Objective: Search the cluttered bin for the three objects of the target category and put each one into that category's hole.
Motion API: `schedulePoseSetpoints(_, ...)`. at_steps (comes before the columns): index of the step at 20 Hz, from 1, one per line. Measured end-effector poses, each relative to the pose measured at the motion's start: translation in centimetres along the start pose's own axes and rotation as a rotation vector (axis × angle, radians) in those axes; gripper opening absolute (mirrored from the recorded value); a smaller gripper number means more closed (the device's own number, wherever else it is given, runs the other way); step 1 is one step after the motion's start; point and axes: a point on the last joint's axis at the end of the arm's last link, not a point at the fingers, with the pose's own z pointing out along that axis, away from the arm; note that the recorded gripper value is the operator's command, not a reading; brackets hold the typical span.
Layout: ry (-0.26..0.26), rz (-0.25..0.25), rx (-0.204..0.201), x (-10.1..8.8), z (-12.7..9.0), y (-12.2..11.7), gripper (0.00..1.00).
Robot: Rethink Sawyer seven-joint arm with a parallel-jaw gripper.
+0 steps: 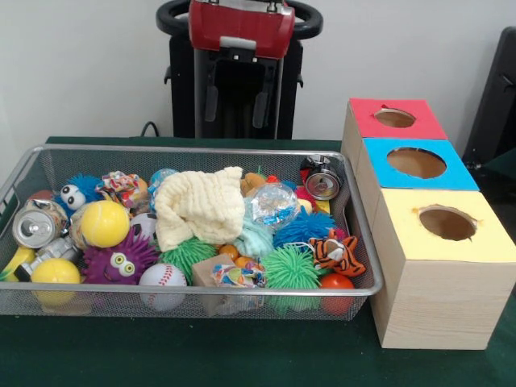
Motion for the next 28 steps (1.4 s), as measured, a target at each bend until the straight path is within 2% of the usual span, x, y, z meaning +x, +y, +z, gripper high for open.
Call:
schedulePoseSetpoints(13,0.015,0.032,-0.007,0.0,0.4,-1.7,1.0)
schedulePoseSetpoints(16,0.026,0.053,-0.007,0.0,0.6,-2.9,1.0)
schedulePoseSetpoints(19,0.033,0.084,-0.009,-0.1,0.8,-4.8,1.0)
schedulePoseSetpoints(21,0.035,0.13,-0.009,-0.1,1.2,-7.7,1.0)
schedulePoseSetpoints(23,0.034,0.151,-0.009,-0.1,1.4,-9.0,1.0)
schedulePoseSetpoints(24,0.034,0.188,-0.006,0.0,1.7,-11.3,1.0)
schedulePoseSetpoints(28,0.037,0.234,-0.001,0.5,2.2,-14.6,1.0)
